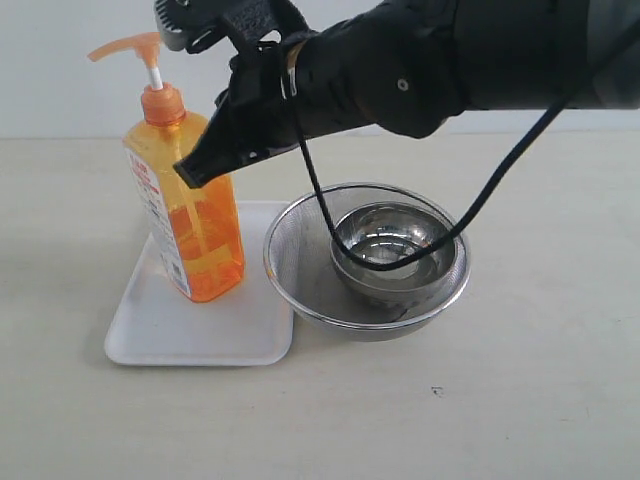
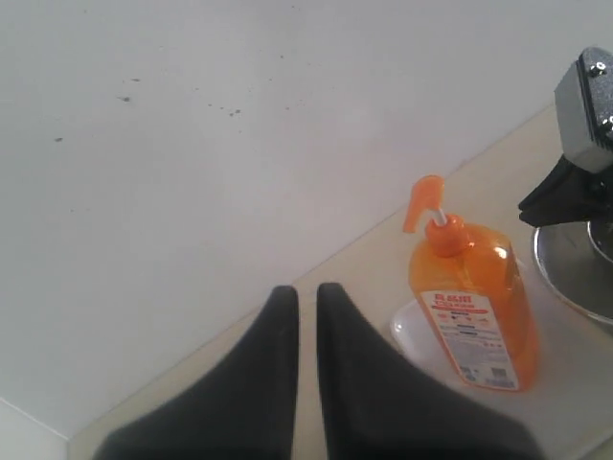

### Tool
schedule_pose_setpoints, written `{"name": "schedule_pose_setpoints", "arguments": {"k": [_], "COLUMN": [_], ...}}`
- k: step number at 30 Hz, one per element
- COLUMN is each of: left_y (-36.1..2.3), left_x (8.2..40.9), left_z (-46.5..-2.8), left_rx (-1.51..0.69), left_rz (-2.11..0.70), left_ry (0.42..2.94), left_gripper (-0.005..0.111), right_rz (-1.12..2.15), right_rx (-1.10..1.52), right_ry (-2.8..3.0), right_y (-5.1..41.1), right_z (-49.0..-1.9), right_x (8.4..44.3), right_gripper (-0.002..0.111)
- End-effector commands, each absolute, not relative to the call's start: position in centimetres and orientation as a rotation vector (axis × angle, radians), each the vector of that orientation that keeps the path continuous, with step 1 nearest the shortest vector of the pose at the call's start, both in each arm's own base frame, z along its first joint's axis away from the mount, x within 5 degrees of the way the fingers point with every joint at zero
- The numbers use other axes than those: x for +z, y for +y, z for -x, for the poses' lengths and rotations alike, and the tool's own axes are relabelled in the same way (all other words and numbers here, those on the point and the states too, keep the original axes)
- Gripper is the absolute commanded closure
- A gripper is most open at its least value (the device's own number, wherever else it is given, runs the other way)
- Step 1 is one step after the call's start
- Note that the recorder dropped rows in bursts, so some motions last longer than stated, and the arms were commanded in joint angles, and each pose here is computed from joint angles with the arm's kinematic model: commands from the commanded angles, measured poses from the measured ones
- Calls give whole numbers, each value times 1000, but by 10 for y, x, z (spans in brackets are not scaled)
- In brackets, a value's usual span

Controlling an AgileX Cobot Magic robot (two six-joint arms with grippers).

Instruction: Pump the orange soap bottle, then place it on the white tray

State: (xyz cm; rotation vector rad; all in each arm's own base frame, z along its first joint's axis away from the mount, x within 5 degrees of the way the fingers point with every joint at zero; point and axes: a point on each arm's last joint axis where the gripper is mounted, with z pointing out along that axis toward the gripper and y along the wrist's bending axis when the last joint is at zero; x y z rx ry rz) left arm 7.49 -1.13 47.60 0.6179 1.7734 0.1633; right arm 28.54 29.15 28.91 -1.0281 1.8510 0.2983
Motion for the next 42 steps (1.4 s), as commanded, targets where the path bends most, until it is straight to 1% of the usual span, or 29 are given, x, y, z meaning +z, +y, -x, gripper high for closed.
{"name": "schedule_pose_setpoints", "arguments": {"k": [1,9,14,24,29,34,37,39,42], "left_y": [-27,-30,-41,-50,-53,-55,-56,-56,-57], "left_x": [457,416,395,375,359,346,332,326,315], "left_z": [-90,-113,-120,-125,-135,-147,-154,-156,-164], "left_rx": [90,145,80,6,59,107,144,167,164], "left_rz": [-598,-412,-445,-450,-417,-358,-332,-326,-268], "left_ry": [1739,1780,1754,1763,1796,1799,1794,1775,1749], "left_gripper": [102,102,102,102,102,102,102,102,102], "right_rz": [1095,1180,1131,1132,1148,1068,943,923,923], "right_rx": [227,97,69,76,75,87,108,111,129], "right_ry": [1853,1849,1878,1771,1681,1634,1673,1658,1646], "right_y": [286,278,263,265,268,255,235,231,236], "right_z": [-282,-286,-299,-304,-306,-323,-342,-348,-356], "right_x": [294,290,290,297,302,306,306,303,290], "right_gripper": [108,108,108,108,108,108,108,108,108]}}
